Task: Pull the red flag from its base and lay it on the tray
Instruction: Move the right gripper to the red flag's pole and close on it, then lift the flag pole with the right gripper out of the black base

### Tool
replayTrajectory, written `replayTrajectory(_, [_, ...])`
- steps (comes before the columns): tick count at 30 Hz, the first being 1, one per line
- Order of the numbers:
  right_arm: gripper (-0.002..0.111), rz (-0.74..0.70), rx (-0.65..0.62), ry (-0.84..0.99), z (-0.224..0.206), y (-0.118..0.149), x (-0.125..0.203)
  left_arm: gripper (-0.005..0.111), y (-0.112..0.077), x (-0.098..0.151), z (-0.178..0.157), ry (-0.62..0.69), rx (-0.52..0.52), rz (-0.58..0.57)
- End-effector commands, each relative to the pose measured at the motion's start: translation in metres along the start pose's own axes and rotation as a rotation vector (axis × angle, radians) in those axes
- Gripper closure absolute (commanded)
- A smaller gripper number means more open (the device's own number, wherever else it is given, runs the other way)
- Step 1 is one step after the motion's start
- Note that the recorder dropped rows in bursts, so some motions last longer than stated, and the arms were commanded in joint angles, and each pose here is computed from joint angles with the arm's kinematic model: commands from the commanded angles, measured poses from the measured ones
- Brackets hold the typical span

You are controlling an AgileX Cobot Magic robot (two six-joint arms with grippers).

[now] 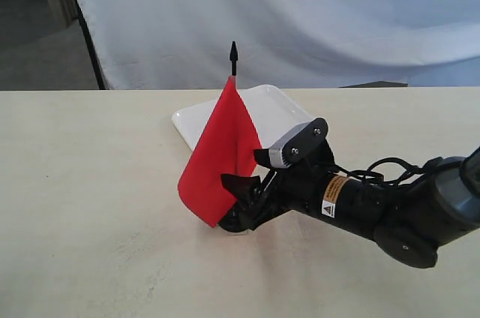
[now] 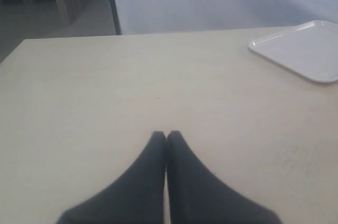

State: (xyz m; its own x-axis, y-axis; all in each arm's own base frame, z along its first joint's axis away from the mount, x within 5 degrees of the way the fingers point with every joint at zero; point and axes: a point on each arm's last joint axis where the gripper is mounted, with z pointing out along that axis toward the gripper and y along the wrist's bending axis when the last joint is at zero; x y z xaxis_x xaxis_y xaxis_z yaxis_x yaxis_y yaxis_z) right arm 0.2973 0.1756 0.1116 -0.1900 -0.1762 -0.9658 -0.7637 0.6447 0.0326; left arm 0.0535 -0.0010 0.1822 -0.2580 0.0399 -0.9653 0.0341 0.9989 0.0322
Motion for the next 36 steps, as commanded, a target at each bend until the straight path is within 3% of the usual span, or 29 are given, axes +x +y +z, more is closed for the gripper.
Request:
replayTrajectory(1, [0.041, 0.004, -0.024, 0.01, 0.004, 0.004, 0.004, 0.107, 0.0, 0.0, 0.0, -0.006, -0.003, -0.004])
replayTrajectory(26, [0.042, 0.004, -0.048, 0.036, 0.018, 0.009, 0.015, 0.107, 0.0, 0.0, 0.0, -0.006, -0.003, -0.004])
replayTrajectory(28, [0.05, 0.004, -0.048, 0.036, 0.018, 0.009, 0.015, 0.107, 0.0, 0.0, 0.0, -0.006, -0.003, -0.004])
replayTrajectory(36, [0.1, 0.004, -0.048, 0.036, 0.018, 0.009, 0.015, 0.107, 0.0, 0.0, 0.0, -0.006, -0.003, -0.004])
